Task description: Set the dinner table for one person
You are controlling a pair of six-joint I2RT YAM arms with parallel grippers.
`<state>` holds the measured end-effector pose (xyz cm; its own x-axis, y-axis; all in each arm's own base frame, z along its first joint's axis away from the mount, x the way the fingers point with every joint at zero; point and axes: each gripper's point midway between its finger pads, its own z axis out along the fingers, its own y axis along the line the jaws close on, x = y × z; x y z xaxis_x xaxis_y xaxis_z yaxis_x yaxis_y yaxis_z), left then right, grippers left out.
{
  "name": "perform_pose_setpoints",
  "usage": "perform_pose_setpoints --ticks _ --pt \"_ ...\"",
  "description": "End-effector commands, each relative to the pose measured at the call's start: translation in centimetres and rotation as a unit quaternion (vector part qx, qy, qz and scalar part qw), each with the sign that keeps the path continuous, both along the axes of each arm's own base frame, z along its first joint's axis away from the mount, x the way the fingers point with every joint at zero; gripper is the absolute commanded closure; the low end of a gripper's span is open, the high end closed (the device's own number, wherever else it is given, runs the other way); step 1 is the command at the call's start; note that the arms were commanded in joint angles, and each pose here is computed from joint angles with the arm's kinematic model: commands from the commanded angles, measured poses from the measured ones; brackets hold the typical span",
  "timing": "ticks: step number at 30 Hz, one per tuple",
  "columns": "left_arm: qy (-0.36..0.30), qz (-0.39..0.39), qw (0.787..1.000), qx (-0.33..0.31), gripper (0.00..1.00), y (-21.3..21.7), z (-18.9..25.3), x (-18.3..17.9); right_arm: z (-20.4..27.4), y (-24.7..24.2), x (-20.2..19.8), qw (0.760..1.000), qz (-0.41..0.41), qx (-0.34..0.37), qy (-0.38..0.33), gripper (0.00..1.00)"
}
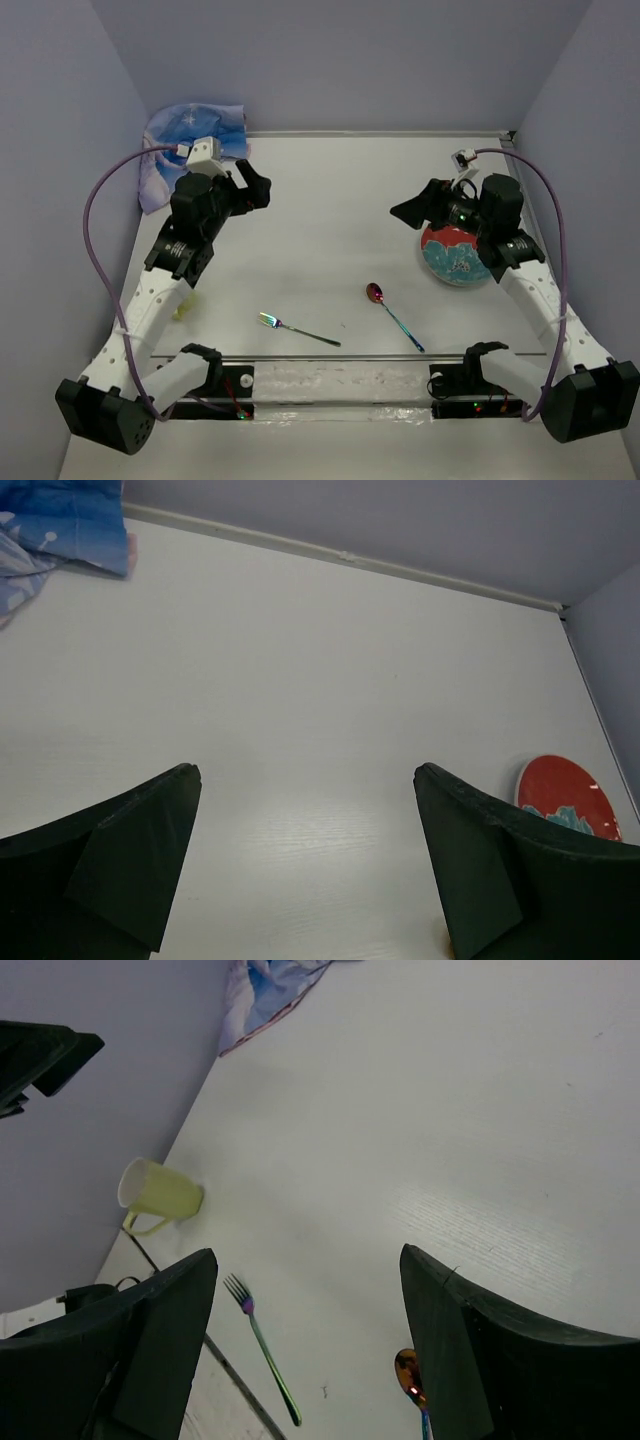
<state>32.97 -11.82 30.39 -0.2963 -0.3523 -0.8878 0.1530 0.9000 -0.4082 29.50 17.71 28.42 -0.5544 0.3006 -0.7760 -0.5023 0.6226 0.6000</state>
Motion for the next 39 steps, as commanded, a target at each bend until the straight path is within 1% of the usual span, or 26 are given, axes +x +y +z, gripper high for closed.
perform_pose_setpoints --ticks 1,4,8,9,11,12,13,14,15,16,17,18,19,21,22,24,25,26,27,28,29,30,31,33,36,39 --pt "0.003 0.03 0.999 0.027 0.01 1.2 0.8 2.2 0.4 0.3 1.3 1.0 -0.009 -0.009 -0.028 0.21" --pt "0.002 0.04 0.999 0.032 0.01 2.2 0.9 3.1 0.1 0.9 1.3 1.0 -0.002 -0.011 -0.025 0.21" --pt "0.014 0.116 0.993 0.031 0.01 6.2 0.8 6.2 -0.7 2.2 1.0 1.0 0.013 -0.011 -0.02 0.21" --pt "0.019 0.158 0.987 0.037 0.01 8.3 0.4 6.9 -1.1 2.2 1.3 1.0 0.009 -0.014 -0.016 0.21" --pt "0.031 0.19 0.98 0.049 0.01 10.0 -0.7 8.6 -1.4 2.6 1.4 1.0 0.011 -0.015 -0.013 0.21" --pt "0.039 0.218 0.973 0.057 0.01 11.6 -1.3 9.2 -1.6 2.9 1.3 1.0 0.015 -0.016 -0.012 0.21" --pt "0.053 0.224 0.971 0.063 0.02 12.2 -2.4 10.4 -1.8 3.2 1.2 1.0 0.02 -0.017 -0.011 0.21" --pt "0.059 0.228 0.969 0.069 0.11 12.9 -2.8 11.0 -2.2 3.4 1.0 1.0 0.023 -0.019 -0.007 0.21" --pt "0.073 0.242 0.965 0.074 0.16 14.1 -3.8 12.1 -2.4 3.4 1.0 1.0 0.022 -0.02 -0.006 0.21" --pt "0.086 0.247 0.962 0.078 0.19 14.6 -5.0 12.5 -2.6 3.4 1.0 1.0 0.021 -0.021 -0.004 0.21" --pt "0.086 0.247 0.962 0.08 0.24 14.7 -4.9 13.1 -2.7 3.7 0.8 0.999 0.025 -0.022 -0.004 0.21" --pt "0.094 0.266 0.956 0.083 0.25 16.4 -5.4 13.4 -3.2 3.9 0.6 0.999 0.029 -0.025 0.002 0.21" --pt "0.1 0.276 0.952 0.086 0.25 17.2 -5.9 13.8 -2.9 3.9 0.9 0.999 0.027 -0.022 -0.01 0.21" --pt "0.115 0.297 0.943 0.095 0.25 19.1 -7.3 14.8 -3.2 4.3 0.9 0.999 0.031 -0.024 -0.009 0.21" --pt "0.131 0.303 0.939 0.101 0.27 19.8 -8.8 15.5 -3.4 4.3 1.0 0.999 0.032 -0.026 -0.006 0.21" --pt "0.137 0.314 0.934 0.099 0.31 21.3 -9.2 16.4 -3.6 4.6 0.9 0.999 0.036 -0.027 -0.005 0.21" --pt "0.154 0.317 0.931 0.1 0.33 21.8 -10.9 16.9 -3.7 4.6 0.9 0.999 0.036 -0.028 -0.004 0.21" --pt "0.155 0.324 0.928 0.095 0.34 22.7 -10.7 17.4 -3.9 4.6 1.0 0.999 0.036 -0.028 -0.002 0.21" --pt "0.163 0.321 0.929 0.089 0.34 22.9 -11.3 17.7 -4.0 5.0 0.8 0.999 0.041 -0.029 -0.002 0.21" --pt "0.176 0.324 0.925 0.087 0.35 23.4 -12.7 18.1 -4.1 4.9 0.9 0.999 0.041 -0.029 -0.001 0.21" --pt "0.178 0.332 0.923 0.083 0.35 24.3 -12.7 18.3 -4.3 5.2 0.7 0.999 0.044 -0.031 0.0 0.21" --pt "0.19 0.336 0.919 0.082 0.35 24.8 -14.0 18.5 -4.4 5.2 0.8 0.999 0.043 -0.033 0.001 0.22" --pt "0.189 0.341 0.918 0.08 0.35 25.2 -13.7 18.5 -4.5 5.2 0.9 0.999 0.042 -0.034 0.002 0.22" --pt "0.21 0.348 0.91 0.082 0.36 26.1 -15.5 18.6 -4.6 5.5 0.8 0.998 0.045 -0.035 0.003 0.22" --pt "0.23 0.374 0.893 0.1 0.38 27.6 -17.4 17.9 -5.0 5.5 1.0 0.998 0.045 -0.038 0.007 0.22" --pt "0.242 0.388 0.883 0.11 0.37 28.4 -18.8 17.3 -5.1 5.8 0.9 0.998 0.049 -0.04 0.007 0.22"
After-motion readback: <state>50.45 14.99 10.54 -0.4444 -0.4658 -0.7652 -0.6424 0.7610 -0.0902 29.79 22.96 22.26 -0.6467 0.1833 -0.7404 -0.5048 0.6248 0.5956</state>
